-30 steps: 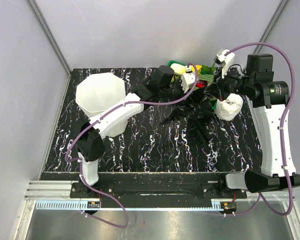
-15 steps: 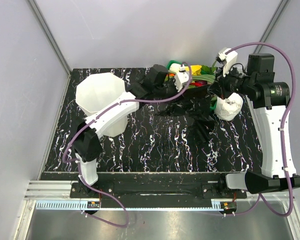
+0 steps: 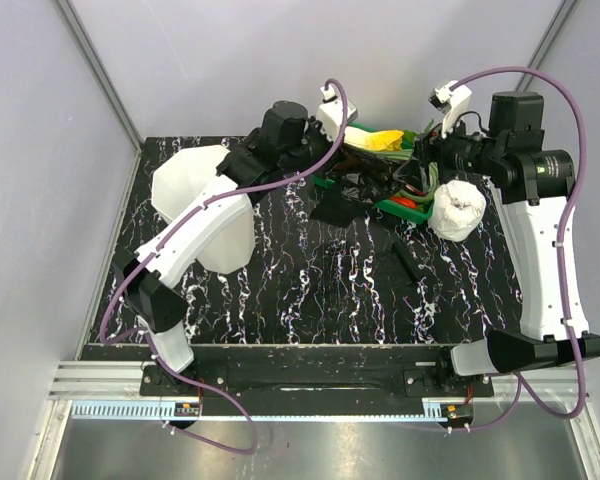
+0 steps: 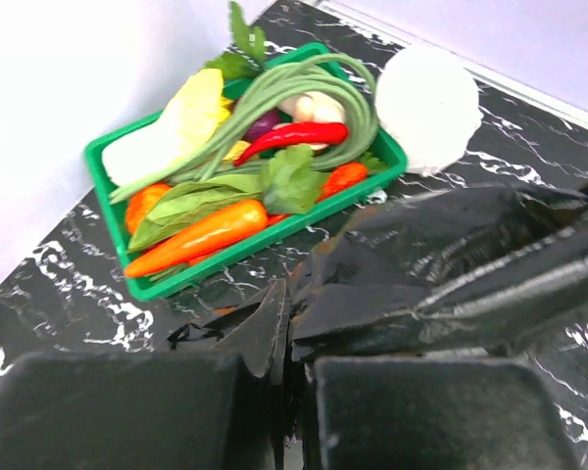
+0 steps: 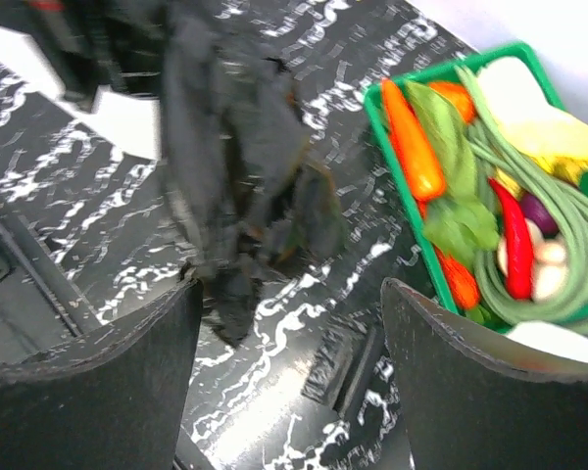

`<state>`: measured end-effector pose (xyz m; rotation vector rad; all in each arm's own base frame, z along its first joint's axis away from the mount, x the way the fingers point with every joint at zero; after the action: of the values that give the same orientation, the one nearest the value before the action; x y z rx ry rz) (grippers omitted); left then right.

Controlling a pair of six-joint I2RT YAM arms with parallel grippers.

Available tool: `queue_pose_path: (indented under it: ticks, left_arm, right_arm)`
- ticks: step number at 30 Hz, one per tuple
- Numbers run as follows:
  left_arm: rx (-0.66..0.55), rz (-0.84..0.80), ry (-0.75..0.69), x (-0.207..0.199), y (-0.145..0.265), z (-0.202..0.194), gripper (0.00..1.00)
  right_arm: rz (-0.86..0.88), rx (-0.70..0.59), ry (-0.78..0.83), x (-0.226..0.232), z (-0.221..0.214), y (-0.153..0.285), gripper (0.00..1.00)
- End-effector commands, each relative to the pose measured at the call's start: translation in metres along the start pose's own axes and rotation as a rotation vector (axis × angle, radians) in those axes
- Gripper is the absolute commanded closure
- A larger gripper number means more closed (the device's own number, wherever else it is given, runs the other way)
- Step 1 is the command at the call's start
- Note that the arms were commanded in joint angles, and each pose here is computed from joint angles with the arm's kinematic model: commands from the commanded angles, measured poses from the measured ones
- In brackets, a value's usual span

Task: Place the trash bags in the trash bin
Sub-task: Unfold the trash bag at the center of the board.

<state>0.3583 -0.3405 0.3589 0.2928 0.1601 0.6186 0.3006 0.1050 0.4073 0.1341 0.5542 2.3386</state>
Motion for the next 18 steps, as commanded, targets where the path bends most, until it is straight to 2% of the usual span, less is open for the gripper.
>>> queue_pose_path:
  ticks: [1, 6, 9, 16, 18]
  left_arm:
    - [-0.029, 0.176, 0.054, 0.022, 0.007, 0.019, 1.00]
    - [0.010, 0.221, 0.065, 0.030, -0.003, 0.009, 1.00]
    - [0.026, 0.267, 0.068, 0.038, -0.010, 0.002, 1.00]
    - [0.012, 0.335, 0.062, 0.052, -0.020, 0.004, 1.00]
    - [0.011, 0.350, 0.065, 0.055, -0.022, 0.004, 1.00]
  right_arm:
    - [0.194, -0.081, 0.041, 0.044, 0.025, -0.003, 0.22]
    - [0.327, -0.114, 0.063, 0.073, 0.032, -0.013, 0.22]
    - [0.352, -0.116, 0.067, 0.076, 0.035, -0.014, 0.29]
    - [0.351, -0.134, 0.109, 0.082, 0.040, -0.005, 0.29]
    - [0.391, -0.130, 0.104, 0.089, 0.037, -0.004, 0.33]
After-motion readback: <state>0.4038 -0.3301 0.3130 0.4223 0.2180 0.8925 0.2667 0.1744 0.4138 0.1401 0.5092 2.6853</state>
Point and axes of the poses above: each gripper's point midway between its finger pads, its own y axis back along the fingers, its own x axis along the line the jaws close on, z = x × y, the point moved 3 cm from there along y, back along the fingers, and after that the axes turned 7 degrees about y, right-handed, at the moved point
